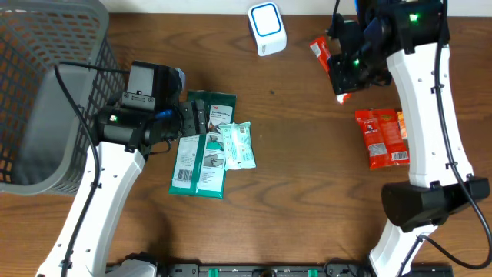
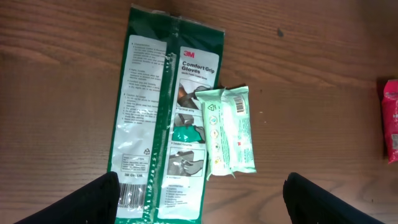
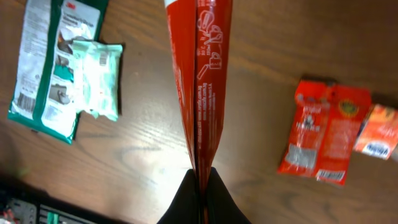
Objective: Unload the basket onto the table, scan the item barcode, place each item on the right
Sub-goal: 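Carry the red stick packet right and lower it onto the red packets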
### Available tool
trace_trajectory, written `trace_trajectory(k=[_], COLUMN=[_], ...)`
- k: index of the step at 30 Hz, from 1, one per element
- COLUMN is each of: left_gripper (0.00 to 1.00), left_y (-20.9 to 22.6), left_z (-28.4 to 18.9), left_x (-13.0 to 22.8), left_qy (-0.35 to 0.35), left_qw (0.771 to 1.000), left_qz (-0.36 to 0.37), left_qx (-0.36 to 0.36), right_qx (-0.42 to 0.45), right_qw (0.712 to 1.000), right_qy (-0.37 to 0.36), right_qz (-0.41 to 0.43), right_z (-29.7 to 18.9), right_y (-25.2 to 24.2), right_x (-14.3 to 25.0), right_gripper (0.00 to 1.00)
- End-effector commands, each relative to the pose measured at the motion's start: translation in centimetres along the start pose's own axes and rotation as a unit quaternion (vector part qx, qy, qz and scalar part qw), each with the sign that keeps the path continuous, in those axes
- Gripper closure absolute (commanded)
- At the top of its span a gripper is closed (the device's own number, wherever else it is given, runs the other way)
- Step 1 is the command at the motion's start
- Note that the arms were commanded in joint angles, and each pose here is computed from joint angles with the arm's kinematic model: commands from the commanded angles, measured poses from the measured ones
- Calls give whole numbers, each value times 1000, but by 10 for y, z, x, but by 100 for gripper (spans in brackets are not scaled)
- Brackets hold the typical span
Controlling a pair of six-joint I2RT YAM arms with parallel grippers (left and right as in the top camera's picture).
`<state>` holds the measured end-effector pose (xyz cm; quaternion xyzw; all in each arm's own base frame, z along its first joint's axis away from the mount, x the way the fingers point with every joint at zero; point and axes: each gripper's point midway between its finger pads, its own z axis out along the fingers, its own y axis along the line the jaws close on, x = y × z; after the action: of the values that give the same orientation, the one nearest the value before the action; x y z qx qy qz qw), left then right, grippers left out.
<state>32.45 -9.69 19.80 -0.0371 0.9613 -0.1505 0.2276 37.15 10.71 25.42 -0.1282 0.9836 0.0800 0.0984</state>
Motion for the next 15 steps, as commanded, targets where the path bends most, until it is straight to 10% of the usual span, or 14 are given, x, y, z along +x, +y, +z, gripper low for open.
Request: trace_trajectory(k=[1, 15], left_gripper=[16, 15], left_y=[1, 1], left_z=[1, 1], left_x=[1, 1], left_qy=[3, 3], left_qw=[1000, 1000], left_qz=[3, 3], left_qx=[-1, -1], right_qx=[22, 150], right_qw=[998, 976], right_qy=[27, 111], right_qz=[53, 108], right_z=[13, 101], right_y=[-10, -87], right_x=[13, 54], right_gripper=[99, 99])
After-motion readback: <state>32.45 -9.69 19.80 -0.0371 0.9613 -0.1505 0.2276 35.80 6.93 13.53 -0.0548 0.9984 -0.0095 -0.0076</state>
